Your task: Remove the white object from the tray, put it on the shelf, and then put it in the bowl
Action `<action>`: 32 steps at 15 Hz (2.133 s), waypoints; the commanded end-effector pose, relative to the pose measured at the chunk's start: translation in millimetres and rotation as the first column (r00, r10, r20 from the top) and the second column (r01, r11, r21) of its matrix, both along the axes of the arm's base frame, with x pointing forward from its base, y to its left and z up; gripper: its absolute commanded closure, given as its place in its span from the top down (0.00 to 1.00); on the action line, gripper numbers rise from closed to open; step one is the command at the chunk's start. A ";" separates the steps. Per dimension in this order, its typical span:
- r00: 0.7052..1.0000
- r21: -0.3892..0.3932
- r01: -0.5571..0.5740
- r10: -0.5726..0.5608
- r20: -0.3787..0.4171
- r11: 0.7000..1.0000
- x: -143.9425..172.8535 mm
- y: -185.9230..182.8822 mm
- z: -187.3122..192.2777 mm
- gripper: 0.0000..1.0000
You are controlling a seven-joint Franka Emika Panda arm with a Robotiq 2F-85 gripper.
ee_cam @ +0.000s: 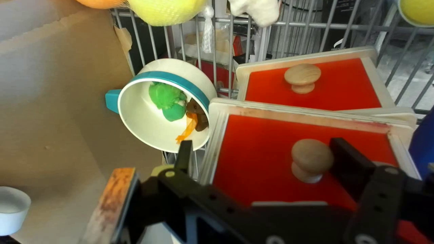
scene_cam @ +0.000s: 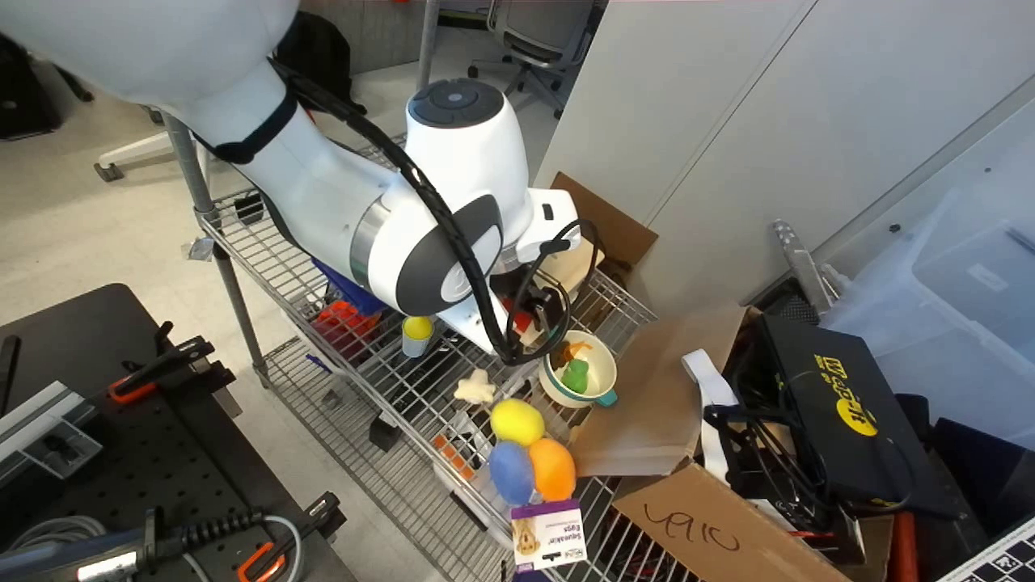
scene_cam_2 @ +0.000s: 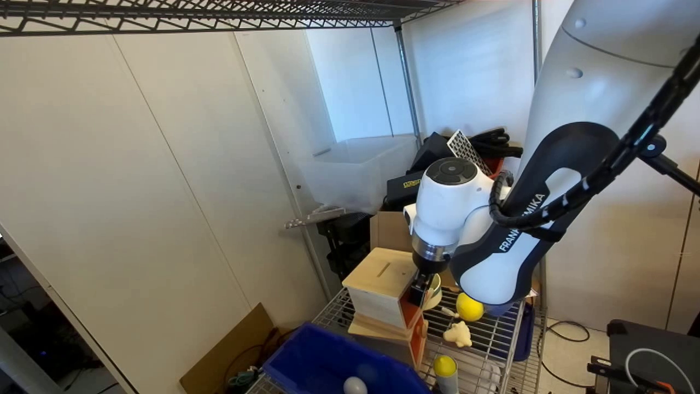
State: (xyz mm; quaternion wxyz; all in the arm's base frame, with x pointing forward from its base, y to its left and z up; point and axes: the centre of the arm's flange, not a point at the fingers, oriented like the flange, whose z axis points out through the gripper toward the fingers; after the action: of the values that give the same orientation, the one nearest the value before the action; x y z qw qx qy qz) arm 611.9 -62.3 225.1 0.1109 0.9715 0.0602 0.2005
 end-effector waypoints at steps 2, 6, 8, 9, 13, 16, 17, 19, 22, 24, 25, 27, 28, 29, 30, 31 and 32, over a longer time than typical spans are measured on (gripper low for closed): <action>1.000 -0.011 0.014 -0.013 0.017 1.000 5.9 2.9 2.0 1.00; 1.000 -0.011 0.017 -0.017 0.018 1.000 6.9 2.3 2.2 1.00; 1.000 -0.011 0.018 -0.018 0.018 1.000 7.5 1.9 2.2 1.00; 1.000 -0.012 0.018 -0.018 0.018 1.000 7.9 2.0 2.3 1.00; 0.999 -0.016 0.026 -0.025 0.033 1.000 10.2 2.9 5.3 1.00; 0.999 -0.019 0.029 -0.028 0.038 0.999 11.2 4.1 7.3 1.00; 0.999 -0.021 0.026 -0.025 0.038 0.999 10.6 5.1 7.3 1.00; 0.999 -0.022 0.022 -0.021 0.037 1.000 9.3 6.4 6.5 1.00; 1.000 -0.020 0.011 -0.010 0.027 1.000 -0.9 10.4 5.1 1.00; 1.000 -0.012 0.013 -0.013 -0.003 1.000 -11.4 13.3 -0.7 1.00; 1.000 -0.004 0.009 -0.009 -0.020 1.000 -16.4 14.7 -4.2 1.00; 0.998 0.003 0.021 -0.021 -0.053 1.000 -28.4 16.1 -12.5 1.00; 0.997 0.000 0.028 -0.028 -0.067 1.000 -33.7 15.9 -15.6 1.00; 0.996 -0.006 0.038 -0.039 -0.082 0.999 -39.0 15.1 -17.6 1.00; 0.995 -0.004 0.043 -0.043 -0.092 0.999 -43.1 14.4 -19.2 1.00; 0.994 -0.003 0.050 -0.050 -0.098 0.999 -46.5 13.2 -20.3 1.00; 0.993 -0.002 0.056 -0.056 -0.105 0.998 -49.3 11.9 -21.1 1.00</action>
State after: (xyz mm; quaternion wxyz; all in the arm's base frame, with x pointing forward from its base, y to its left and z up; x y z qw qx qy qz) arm 578.6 -52.9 194.4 0.1113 0.9798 0.0521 0.1578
